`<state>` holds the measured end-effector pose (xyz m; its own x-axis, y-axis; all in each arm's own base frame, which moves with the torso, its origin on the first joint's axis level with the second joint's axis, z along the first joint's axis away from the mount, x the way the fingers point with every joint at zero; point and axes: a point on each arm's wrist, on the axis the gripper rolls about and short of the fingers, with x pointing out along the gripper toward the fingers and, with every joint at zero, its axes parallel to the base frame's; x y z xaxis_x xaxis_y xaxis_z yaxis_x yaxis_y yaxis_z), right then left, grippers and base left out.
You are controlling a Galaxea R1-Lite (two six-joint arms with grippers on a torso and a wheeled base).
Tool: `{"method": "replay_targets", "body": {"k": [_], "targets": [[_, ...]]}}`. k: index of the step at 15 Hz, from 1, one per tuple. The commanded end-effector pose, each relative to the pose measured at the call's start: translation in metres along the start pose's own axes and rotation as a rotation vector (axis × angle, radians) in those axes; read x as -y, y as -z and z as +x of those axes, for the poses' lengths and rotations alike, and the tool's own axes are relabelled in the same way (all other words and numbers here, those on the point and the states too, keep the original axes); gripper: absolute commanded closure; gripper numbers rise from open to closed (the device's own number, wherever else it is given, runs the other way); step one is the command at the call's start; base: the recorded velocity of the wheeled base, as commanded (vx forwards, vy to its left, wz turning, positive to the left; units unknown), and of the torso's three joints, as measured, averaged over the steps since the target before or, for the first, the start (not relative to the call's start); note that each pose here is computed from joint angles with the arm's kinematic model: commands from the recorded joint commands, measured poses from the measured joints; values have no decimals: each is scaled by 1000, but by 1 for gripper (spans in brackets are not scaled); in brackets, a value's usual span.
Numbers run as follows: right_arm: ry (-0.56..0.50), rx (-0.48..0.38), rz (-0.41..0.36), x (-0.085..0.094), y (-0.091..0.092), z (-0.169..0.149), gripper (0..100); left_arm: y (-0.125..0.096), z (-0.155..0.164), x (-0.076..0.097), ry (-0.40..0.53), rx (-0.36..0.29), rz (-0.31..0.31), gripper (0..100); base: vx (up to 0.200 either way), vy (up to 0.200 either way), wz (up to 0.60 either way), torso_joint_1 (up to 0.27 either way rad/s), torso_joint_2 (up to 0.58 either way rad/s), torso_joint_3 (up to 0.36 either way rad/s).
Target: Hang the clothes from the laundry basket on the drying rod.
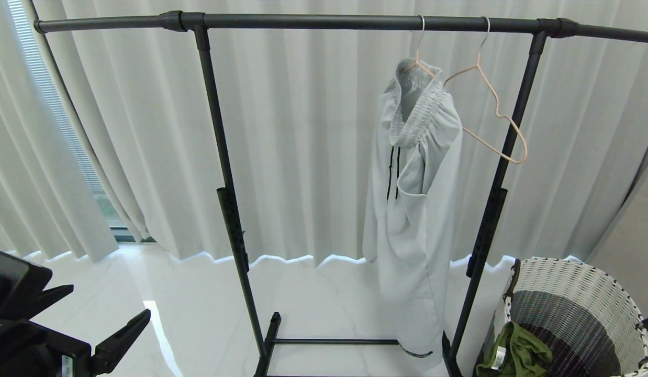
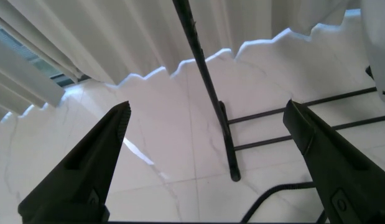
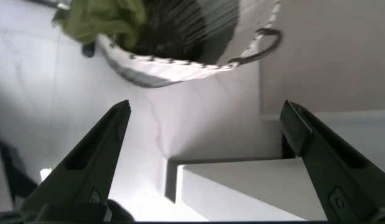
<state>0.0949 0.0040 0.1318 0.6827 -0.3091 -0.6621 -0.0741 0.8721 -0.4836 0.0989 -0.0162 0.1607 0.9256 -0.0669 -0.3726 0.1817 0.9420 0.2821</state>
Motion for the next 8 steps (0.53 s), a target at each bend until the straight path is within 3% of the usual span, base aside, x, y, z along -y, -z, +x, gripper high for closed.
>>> {"method": "replay_targets", "body": {"k": [1, 5, 8], "targets": [[-40, -51, -4, -2, 0, 9, 0, 1, 7, 1, 9, -36, -8, 0, 0, 0, 0, 0, 0, 0], [-134, -128, -23, -9, -7, 30, 0, 3, 12, 2, 25, -62, -6, 0, 200, 0, 0, -4, 5, 7], [-182, -172, -14, -20, -19, 65, 0, 3, 12, 3, 40, -60, -2, 0, 200, 0, 0, 2, 9, -1]]}}
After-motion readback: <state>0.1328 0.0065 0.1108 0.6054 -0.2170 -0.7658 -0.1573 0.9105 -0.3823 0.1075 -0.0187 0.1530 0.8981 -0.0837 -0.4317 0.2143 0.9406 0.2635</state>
